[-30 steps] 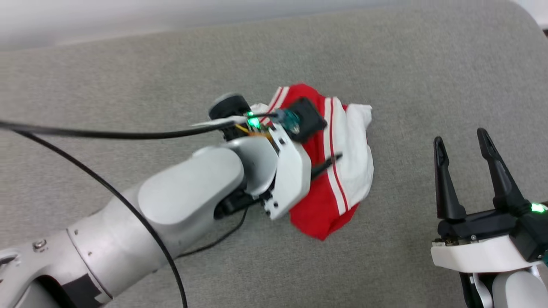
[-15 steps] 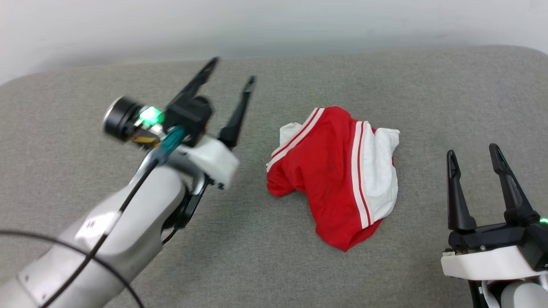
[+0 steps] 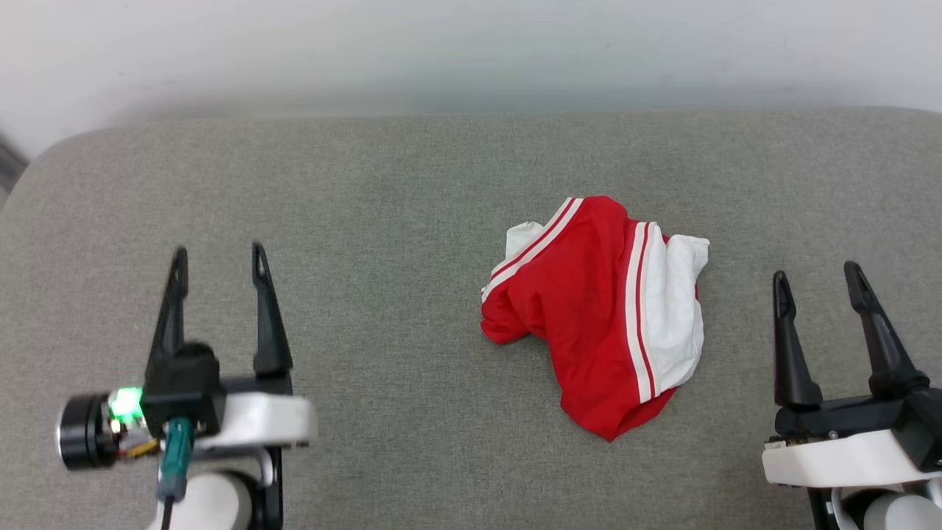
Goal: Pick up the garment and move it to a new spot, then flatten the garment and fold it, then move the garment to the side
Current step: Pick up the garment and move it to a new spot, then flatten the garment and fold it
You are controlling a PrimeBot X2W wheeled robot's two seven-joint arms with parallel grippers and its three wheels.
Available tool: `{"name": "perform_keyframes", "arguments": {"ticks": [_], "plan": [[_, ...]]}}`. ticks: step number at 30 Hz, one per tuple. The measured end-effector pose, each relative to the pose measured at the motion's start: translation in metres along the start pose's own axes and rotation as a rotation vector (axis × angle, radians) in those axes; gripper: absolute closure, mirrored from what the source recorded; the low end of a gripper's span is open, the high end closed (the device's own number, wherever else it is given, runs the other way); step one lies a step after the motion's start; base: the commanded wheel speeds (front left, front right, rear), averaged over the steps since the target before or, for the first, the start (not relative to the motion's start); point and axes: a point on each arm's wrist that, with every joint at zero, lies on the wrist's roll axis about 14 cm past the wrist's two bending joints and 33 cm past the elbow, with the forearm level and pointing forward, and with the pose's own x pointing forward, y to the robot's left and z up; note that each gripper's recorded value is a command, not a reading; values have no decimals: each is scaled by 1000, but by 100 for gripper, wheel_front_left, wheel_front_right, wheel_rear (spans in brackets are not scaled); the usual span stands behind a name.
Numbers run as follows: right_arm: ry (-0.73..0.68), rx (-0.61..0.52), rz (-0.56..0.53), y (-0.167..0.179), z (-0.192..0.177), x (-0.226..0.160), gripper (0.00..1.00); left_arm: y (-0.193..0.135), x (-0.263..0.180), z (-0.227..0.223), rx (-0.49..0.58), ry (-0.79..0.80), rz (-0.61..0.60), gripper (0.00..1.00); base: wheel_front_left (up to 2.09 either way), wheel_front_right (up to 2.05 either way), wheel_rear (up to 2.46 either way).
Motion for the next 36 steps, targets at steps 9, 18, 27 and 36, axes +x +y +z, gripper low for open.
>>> {"name": "perform_keyframes", "arguments": {"ticks": [9,18,27,36], "plan": [[58,54,-20,-1,-12,-25,0,5,-46,-25,-24,95,24,0,0,0,0],[103,82,-39,-3,-21,-46,0,-3,-68,-29,-51,120,-24,0,0,0,0],[116,93,-52,-5,-22,-57,0,-5,-80,-31,-64,134,-42,0,0,0,0],[100,111,-63,-8,-18,-55,0,-4,-83,-34,-69,145,-41,0,0,0,0]]}}
